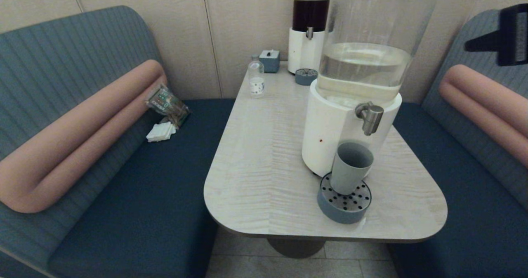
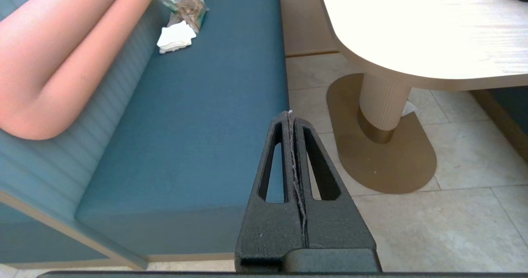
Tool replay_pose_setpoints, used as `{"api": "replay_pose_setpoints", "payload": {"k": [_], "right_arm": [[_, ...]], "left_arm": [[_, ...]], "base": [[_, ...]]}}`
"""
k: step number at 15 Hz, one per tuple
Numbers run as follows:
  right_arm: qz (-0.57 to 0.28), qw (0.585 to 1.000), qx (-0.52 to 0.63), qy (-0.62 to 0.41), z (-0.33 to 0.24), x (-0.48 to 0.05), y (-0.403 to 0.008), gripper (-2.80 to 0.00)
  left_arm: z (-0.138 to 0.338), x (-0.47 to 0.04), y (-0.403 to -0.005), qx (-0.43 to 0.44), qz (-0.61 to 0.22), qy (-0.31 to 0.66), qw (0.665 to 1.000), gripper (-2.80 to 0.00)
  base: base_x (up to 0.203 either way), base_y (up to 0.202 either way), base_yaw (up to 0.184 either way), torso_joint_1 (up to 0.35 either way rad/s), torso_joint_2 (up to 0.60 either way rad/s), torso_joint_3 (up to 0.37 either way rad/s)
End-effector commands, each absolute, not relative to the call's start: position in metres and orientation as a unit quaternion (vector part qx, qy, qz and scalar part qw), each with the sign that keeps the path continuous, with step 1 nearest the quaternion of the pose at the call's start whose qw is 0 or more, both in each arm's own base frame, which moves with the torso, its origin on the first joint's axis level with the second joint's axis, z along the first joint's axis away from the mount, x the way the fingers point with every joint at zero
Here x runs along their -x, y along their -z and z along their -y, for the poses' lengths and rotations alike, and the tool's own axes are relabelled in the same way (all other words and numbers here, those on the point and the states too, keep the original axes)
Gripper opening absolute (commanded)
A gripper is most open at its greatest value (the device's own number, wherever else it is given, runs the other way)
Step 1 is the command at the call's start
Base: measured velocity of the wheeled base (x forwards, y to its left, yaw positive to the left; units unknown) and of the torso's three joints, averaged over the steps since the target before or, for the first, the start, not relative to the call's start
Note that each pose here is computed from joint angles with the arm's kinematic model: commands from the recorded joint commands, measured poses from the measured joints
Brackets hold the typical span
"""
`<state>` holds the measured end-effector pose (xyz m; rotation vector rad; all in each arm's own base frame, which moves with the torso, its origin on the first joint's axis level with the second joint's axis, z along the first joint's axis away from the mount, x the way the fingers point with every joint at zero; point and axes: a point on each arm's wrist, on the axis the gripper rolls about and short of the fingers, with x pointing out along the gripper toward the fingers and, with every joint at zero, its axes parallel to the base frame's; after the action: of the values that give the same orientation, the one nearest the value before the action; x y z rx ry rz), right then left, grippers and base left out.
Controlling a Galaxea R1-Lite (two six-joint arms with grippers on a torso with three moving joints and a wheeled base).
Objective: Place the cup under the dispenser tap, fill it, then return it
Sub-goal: Place the cup next to the water dispenser
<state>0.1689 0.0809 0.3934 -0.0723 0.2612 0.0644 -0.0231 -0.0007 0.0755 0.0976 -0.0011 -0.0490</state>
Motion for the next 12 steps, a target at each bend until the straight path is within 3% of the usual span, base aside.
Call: {"api": "replay_pose_setpoints", "payload": {"k": [1, 4, 6, 9, 12], "right_arm": [[-0.059, 0.998, 0.0, 0.023, -0.023, -0.089, -0.404, -2.8], [0.008, 0.997, -0.021, 0.069, 0.007, 0.004, -0.377, -2.8], [0.037, 0.996, -0.024, 0.076, 0.01, 0.054, -0.336, -2.8], [0.061, 0.995, -0.022, 0.078, 0.009, 0.096, -0.272, -2.8], [0.061, 0.994, -0.017, 0.085, 0.005, 0.104, -0.209, -2.8]], "left_arm": [[0.001, 0.023, -0.075, -0.049, 0.0, 0.025, 0.998, -2.8], [0.001, 0.023, -0.075, -0.049, 0.0, 0.025, 0.998, -2.8], [0.001, 0.023, -0.075, -0.049, 0.0, 0.025, 0.998, -2.8], [0.001, 0.023, -0.075, -0.049, 0.0, 0.025, 0.998, -2.8], [0.001, 0.023, -0.075, -0.049, 0.0, 0.025, 0.998, -2.8]], "base": [[0.0, 0.0, 0.0, 0.0, 0.0, 0.0], [0.0, 0.0, 0.0, 0.0, 0.0, 0.0], [0.0, 0.0, 0.0, 0.0, 0.0, 0.0], [0.0, 0.0, 0.0, 0.0, 0.0, 0.0], [0.0, 0.0, 0.0, 0.0, 0.0, 0.0]]}}
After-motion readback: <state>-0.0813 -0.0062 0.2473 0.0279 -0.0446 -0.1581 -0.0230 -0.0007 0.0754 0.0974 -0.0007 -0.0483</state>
